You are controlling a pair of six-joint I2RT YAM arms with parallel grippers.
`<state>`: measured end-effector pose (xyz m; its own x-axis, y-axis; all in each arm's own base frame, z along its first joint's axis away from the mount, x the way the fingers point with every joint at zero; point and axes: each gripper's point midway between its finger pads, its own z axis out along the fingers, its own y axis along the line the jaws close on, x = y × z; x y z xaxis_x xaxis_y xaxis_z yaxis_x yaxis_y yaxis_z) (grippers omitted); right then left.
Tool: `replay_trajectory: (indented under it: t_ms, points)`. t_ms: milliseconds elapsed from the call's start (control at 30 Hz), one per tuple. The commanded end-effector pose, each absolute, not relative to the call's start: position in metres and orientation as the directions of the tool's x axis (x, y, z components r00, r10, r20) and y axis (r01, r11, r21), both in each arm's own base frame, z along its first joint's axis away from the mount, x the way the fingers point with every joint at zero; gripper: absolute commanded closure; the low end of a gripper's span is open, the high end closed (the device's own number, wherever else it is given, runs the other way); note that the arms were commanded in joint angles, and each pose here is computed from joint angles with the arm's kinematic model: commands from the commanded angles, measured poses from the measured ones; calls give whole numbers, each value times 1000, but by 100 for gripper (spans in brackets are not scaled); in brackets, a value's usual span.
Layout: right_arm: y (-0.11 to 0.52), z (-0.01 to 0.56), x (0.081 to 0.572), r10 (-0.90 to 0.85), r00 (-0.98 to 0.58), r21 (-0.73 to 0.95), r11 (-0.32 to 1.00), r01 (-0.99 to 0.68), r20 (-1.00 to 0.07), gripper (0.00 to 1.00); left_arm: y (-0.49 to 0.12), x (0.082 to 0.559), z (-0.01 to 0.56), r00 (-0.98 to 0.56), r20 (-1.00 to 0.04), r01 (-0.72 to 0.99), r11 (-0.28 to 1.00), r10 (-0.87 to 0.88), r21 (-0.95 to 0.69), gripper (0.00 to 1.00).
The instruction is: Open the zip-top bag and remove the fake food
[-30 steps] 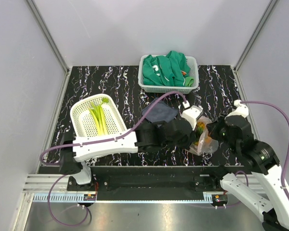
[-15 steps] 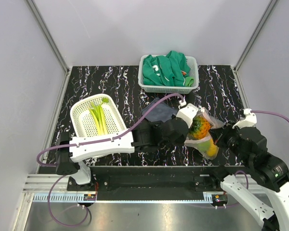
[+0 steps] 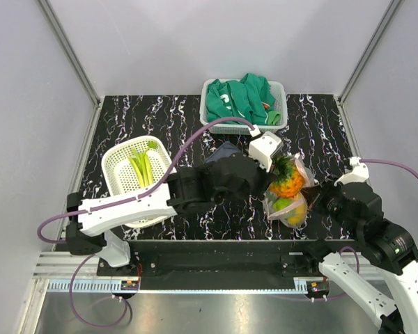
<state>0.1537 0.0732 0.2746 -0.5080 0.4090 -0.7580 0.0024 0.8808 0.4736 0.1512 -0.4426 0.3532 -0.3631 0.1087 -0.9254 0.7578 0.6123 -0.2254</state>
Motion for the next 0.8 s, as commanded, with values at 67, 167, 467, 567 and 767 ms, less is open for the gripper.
replay_trajectory:
  t_ms: [67,167,467,567,767]
  points:
    - [59,281,163,421,-467,434,897,86,-778,100,-450,88,401,-330,-942,916,259,54,-306,100]
    - [59,284,173,408,-468,407,907,109,-784,100,-442,75,400,-315,-947,927,236,63,-293,100]
    - [74,281,197,363,-488,369,925,88,-794,100,-408,50,457,-346,-932,927,112,-109,-358,100]
    - [87,284,198,347,-509,388,921,27,-788,100,-406,71,476,-338,-921,905,204,-192,-374,100]
    - [66,286,197,361,-482,347,930,122,-798,100,-371,129,484,-278,-913,758,516,-298,-399,100]
